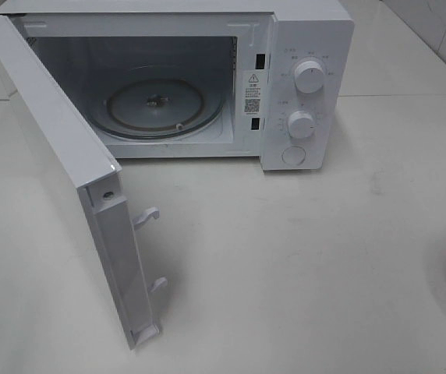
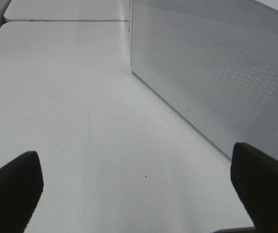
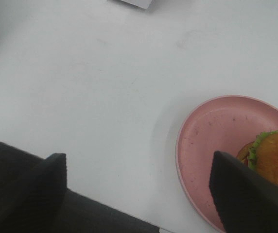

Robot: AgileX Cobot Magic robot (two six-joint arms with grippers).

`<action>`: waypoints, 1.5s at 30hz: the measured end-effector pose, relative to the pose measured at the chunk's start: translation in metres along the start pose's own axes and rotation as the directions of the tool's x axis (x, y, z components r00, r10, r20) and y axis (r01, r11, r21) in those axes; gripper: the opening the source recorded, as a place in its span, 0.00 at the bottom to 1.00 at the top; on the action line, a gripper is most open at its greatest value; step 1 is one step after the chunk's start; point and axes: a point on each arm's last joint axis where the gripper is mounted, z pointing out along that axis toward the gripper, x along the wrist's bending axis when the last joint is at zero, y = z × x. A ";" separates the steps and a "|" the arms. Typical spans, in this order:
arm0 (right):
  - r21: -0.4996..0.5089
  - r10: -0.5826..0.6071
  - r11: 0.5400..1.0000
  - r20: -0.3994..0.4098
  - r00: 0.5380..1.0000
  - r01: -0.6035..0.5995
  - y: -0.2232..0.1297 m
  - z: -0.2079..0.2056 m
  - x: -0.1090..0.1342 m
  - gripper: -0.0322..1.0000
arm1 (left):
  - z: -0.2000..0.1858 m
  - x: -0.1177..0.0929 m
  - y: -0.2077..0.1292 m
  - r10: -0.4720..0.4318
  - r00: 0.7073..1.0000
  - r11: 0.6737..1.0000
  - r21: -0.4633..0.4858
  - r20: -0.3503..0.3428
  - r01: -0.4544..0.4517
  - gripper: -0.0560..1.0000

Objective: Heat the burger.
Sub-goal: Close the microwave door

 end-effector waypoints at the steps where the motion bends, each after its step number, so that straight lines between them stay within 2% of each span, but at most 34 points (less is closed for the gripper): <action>1: -0.019 0.016 1.000 0.008 1.000 -0.016 -0.003 -0.002 0.000 0.78 | 0.000 0.000 0.000 0.000 1.000 1.000 0.000 0.000 0.000 0.99; 2: -0.019 0.016 1.000 0.008 1.000 -0.016 -0.003 -0.002 0.000 0.78 | 0.000 0.000 0.000 0.000 1.000 1.000 0.000 0.000 0.000 0.99; 3: -0.068 0.040 0.997 0.029 0.999 -0.038 -0.009 -0.004 0.000 0.78 | 0.000 0.000 0.000 0.000 1.000 1.000 0.000 0.000 0.000 0.99; 7: -0.143 0.081 0.987 0.071 0.994 -0.070 -0.021 -0.011 0.000 0.78 | 0.000 0.000 0.000 0.000 1.000 1.000 0.000 0.000 0.000 0.99; 15: -0.226 0.106 0.971 0.104 0.989 -0.080 -0.037 -0.021 0.003 0.77 | 0.000 0.000 0.000 0.000 1.000 1.000 0.000 0.000 0.000 0.99; 45: -0.231 0.107 0.970 0.105 0.989 -0.080 -0.038 -0.022 0.003 0.77 | 0.000 0.000 0.000 0.000 1.000 1.000 0.000 0.000 0.000 0.99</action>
